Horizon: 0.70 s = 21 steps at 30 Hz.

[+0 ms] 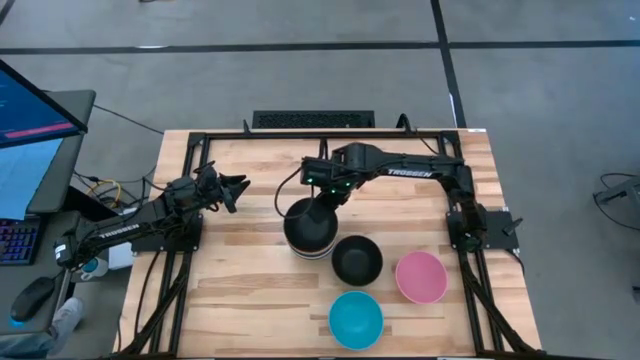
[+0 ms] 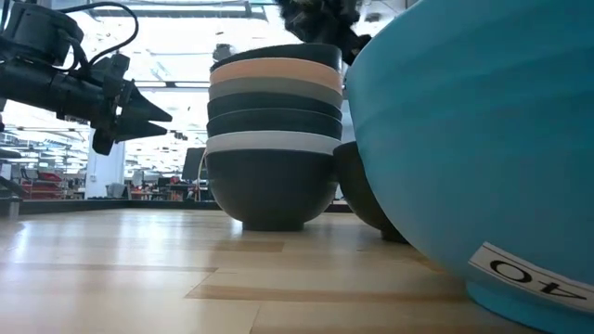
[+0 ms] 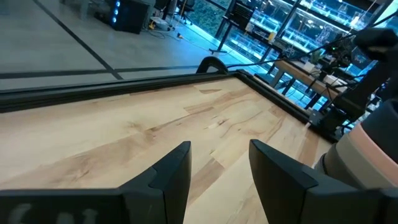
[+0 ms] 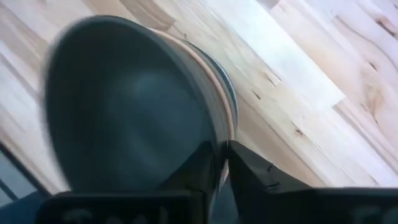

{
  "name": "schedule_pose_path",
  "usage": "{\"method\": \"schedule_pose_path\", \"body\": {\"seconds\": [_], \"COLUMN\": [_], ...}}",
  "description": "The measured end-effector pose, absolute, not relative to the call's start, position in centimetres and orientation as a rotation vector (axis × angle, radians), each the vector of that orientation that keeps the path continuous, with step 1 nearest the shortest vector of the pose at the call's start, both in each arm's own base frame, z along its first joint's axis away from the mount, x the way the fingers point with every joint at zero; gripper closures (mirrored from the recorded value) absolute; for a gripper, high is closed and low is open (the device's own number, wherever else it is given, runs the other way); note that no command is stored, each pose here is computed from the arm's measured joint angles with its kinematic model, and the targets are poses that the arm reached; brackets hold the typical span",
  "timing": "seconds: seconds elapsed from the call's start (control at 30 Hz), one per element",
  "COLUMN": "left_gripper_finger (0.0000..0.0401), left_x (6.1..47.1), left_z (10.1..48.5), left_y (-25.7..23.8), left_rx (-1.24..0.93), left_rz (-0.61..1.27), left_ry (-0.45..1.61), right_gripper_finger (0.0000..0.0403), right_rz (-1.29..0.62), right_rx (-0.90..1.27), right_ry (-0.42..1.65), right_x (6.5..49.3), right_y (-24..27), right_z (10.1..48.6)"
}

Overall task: Nest bowls inside each other
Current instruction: Stack the black bowl on top of the orange bowl, then stack the black bowl on top of the other black bowl

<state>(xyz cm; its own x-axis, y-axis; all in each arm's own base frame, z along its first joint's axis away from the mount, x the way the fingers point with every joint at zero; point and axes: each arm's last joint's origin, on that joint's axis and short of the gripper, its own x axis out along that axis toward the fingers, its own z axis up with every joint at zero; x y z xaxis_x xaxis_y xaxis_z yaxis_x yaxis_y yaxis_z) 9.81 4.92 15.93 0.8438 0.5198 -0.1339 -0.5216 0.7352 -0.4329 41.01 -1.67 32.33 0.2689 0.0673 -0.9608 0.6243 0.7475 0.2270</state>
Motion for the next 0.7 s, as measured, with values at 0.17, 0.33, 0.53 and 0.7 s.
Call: {"method": "schedule_pose_path", "body": {"seconds": [0.17, 0.33, 0.53, 0.7], "left_gripper_finger": [0.0248, 0.0248, 0.0248, 0.0248], "left_x": [9.8, 9.8, 9.8, 9.8], "left_z": [15.9, 15.9, 15.9, 15.9], "left_y": [4.9, 4.9, 4.9, 4.9], "left_rx": [-0.477, -0.476, -0.467, -0.467], "left_rz": [0.572, 0.572, 0.572, 0.572], "left_ry": [0.004, 0.004, 0.007, 0.01], "right_gripper_finger": [0.0276, 0.0222, 0.0192, 0.0186], "right_rz": [-0.423, -0.402, -0.52, -0.615], "right_rx": [0.668, 0.678, 0.61, 0.678], "right_ry": [1.278, 1.276, 1.193, 1.099], "right_x": [40.5, 40.3, 37.0, 32.0], "right_y": [-1.4, -0.8, -1.7, -3.0], "right_z": [32.7, 33.1, 36.7, 40.8]}}
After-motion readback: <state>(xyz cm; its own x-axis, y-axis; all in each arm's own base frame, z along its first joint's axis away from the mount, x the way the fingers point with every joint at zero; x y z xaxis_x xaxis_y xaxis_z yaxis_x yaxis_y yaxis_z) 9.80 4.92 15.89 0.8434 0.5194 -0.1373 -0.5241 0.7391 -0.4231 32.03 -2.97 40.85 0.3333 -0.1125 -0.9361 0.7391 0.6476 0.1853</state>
